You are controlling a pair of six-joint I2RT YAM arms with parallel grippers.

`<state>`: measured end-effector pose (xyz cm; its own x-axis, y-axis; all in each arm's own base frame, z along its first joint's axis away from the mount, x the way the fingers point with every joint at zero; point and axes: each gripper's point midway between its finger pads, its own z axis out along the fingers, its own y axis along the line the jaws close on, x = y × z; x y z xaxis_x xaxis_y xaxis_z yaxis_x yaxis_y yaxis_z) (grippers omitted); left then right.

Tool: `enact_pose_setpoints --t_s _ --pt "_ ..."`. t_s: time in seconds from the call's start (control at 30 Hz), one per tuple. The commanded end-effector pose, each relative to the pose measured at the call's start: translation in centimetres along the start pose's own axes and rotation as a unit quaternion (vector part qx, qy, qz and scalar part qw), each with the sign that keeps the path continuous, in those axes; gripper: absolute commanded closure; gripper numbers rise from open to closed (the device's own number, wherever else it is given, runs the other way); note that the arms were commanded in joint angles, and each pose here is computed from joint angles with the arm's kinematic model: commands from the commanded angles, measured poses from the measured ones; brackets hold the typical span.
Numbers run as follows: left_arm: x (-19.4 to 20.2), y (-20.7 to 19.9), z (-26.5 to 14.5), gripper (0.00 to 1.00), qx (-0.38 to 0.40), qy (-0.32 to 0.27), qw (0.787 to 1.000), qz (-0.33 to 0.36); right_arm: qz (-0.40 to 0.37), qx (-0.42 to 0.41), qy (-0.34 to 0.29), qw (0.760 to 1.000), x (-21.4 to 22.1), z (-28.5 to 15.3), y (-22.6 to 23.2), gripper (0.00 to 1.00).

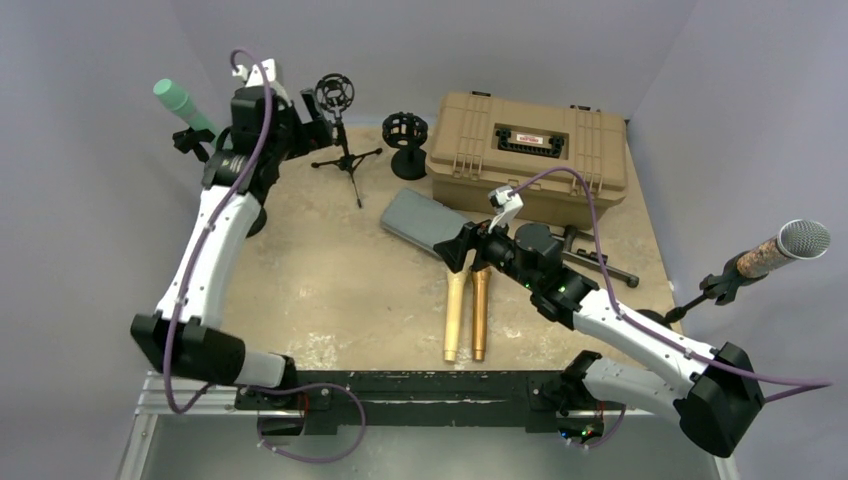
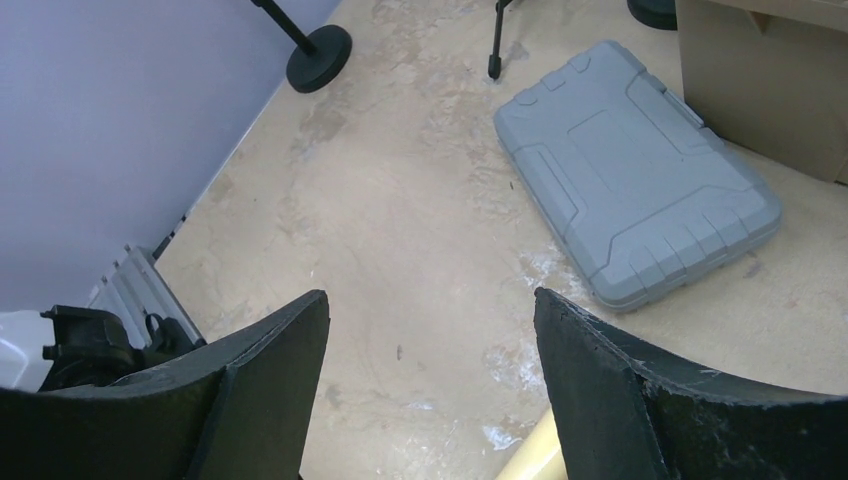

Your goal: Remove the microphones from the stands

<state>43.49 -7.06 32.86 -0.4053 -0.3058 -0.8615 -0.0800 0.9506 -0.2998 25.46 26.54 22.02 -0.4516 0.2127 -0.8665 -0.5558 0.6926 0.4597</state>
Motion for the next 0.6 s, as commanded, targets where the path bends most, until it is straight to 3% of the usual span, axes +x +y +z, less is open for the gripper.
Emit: enact_pose_setpoints --t_s 0.0,0.2,0.3,0.4,0.57 --pt "0.4 2.6 -5.2 0.06 -0.023 -0.001 1.0 0.018 0.003 -0.023 -0.016 1.0 -1.2 -0.4 1.1 0.27" --pt "-3.6 7.4 -11.0 0.02 -0.122 -0.072 0.99 0.006 0.001 -0.028 -0.015 0.999 -1.2 -0.2 1.3 0.27" --pt "-4.3 9.9 -12.2 0.0 -0.172 -0.105 0.978 -0.048 0.006 -0.033 -0.018 0.999 -1.6 0.1 1.6 0.26" --pt "-5.7 12.7 -12.8 0.0 -0.212 -0.15 0.962 -0.087 0.008 -0.044 -0.023 0.999 -2.2 0.2 2.3 0.26" --pt "-9.1 15.7 -13.0 0.0 -0.282 -0.242 0.926 -0.063 0.003 -0.039 -0.026 0.999 -2.7 0.4 2.2 0.26"
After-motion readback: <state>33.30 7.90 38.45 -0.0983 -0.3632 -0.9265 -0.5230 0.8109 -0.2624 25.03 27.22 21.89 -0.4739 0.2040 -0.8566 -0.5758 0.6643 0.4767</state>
